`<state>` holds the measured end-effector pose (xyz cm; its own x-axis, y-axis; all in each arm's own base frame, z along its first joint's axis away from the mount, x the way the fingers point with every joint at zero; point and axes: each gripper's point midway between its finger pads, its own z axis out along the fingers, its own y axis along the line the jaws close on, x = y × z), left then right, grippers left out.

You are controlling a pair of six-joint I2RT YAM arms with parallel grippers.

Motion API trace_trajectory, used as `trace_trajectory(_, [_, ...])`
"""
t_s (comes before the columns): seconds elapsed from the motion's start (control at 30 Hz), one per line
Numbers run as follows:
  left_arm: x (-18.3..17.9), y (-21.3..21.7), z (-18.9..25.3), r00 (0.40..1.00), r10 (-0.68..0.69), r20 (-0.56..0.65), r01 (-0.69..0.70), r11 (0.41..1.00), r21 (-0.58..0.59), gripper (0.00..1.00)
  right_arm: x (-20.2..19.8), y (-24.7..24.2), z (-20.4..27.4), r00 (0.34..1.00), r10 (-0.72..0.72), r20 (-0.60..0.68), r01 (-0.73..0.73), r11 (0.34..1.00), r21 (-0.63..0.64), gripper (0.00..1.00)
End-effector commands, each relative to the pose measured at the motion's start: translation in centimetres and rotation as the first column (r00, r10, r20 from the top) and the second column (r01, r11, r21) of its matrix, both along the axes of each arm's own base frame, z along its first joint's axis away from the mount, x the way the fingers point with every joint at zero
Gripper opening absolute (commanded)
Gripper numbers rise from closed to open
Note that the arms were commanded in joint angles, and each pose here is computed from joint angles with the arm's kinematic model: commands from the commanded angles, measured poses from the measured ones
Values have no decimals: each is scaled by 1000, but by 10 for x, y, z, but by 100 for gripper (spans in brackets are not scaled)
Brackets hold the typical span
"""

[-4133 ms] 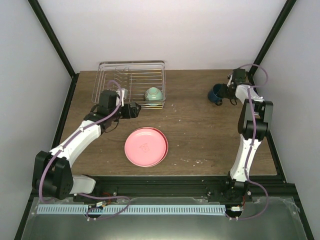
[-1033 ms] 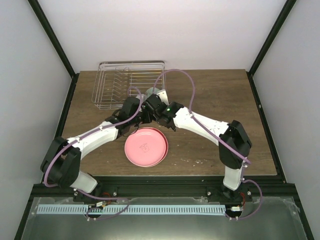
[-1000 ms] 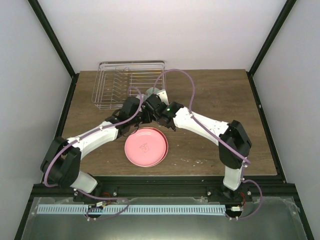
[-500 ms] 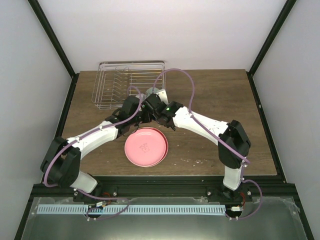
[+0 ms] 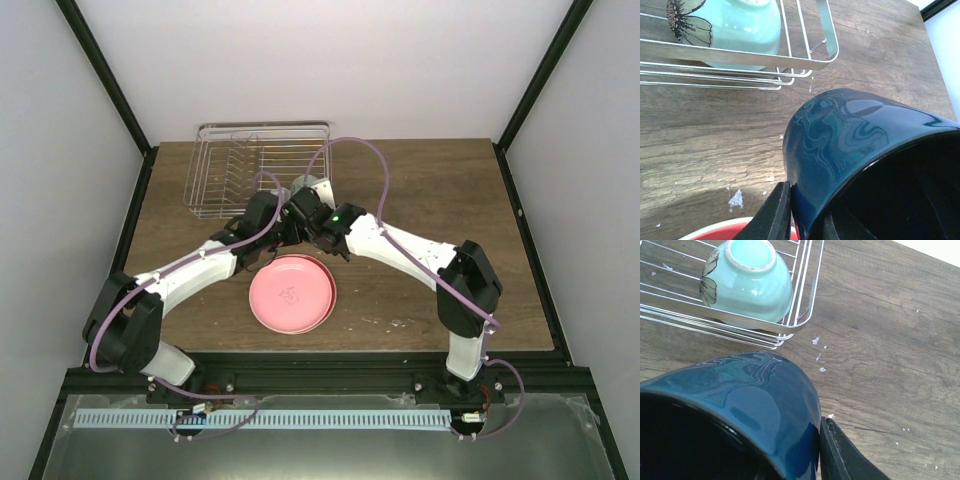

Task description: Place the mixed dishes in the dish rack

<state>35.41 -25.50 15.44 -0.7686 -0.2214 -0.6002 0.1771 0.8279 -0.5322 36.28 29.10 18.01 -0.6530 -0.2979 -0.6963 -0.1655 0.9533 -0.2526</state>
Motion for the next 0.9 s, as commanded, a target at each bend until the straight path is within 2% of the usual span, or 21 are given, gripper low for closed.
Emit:
trace_trajectory(0.0, [10,-14,42,995,-11,98,23,993,-114,0,-3,13,14,999,7,36,-10,998,67,22])
trace_trajectory(0.17, [11,-9,43,995,-4,95,16,992,-126,0,-4,8,14,999,0,43,-3,998,62,30])
trace_trajectory(0.6, [9,0,50,995,4,105,11,990,-142,0,-3,-7,8,999,-17,35,14,997,80,35])
trace_trajectory(0.87, [16,4,44,996,17,91,-4,989,-147,0,-12,-6,22,999,24,38,-29,991,133,48])
